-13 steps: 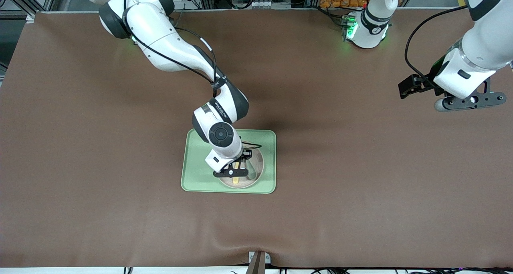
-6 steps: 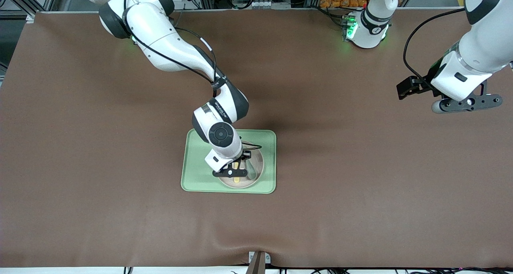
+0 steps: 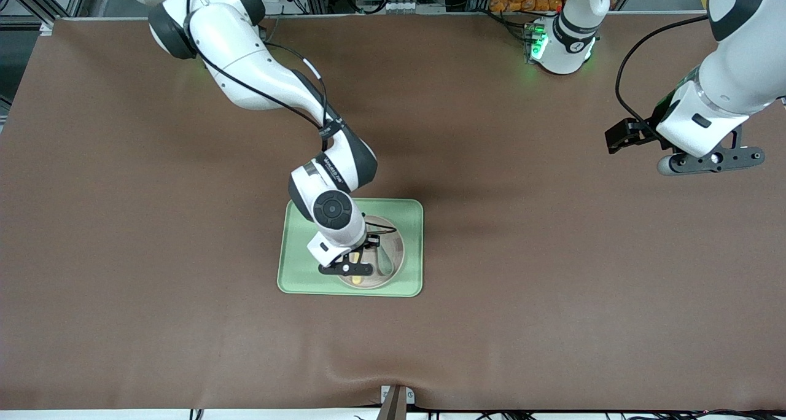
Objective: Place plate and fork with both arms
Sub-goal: 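Move the fork off the plate onto the tray beside the plate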
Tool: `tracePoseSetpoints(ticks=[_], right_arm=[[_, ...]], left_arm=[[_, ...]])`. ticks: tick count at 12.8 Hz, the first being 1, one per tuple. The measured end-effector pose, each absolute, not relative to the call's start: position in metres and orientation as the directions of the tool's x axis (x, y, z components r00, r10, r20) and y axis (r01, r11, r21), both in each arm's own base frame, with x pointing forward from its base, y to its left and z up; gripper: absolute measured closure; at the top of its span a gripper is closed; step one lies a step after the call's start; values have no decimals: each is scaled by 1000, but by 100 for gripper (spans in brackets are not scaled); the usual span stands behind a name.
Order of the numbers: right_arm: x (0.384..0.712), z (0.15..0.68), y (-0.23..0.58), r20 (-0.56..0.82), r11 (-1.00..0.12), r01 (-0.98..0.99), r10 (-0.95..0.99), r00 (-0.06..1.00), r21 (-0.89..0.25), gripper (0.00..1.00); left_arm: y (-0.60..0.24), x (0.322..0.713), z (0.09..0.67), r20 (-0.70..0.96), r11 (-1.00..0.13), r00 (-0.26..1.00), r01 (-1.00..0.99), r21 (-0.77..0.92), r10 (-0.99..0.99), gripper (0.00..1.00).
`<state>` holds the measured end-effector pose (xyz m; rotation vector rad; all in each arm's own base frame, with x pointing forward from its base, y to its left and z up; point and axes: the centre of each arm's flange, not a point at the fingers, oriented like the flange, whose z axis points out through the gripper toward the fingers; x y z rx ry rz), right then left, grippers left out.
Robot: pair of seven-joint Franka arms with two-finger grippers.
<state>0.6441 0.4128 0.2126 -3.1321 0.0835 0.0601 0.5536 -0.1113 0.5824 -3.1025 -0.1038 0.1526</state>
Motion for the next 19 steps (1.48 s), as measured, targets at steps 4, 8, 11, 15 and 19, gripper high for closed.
tracePoseSetpoints(ticks=[4,8,11,15,19], right_arm=[[663,250,379,-55,-995,-102,-102,993,4,85],[675,254,346,-73,-990,-140,-141,987,20,85],[678,235,316,-101,-991,-131,-134,986,36,85],[658,206,298,-67,-991,-133,-134,989,16,85],[647,197,292,-78,-991,-134,-136,988,24,81]], left_arm=[[-112,554,582,-97,-997,993,64,-37,67,0],[-114,553,582,-97,-997,993,61,-36,64,0],[-114,553,582,-96,-998,993,60,-36,63,0],[-115,552,588,-83,-998,995,59,-34,61,0],[-110,545,605,-51,-999,998,40,-31,42,0]])
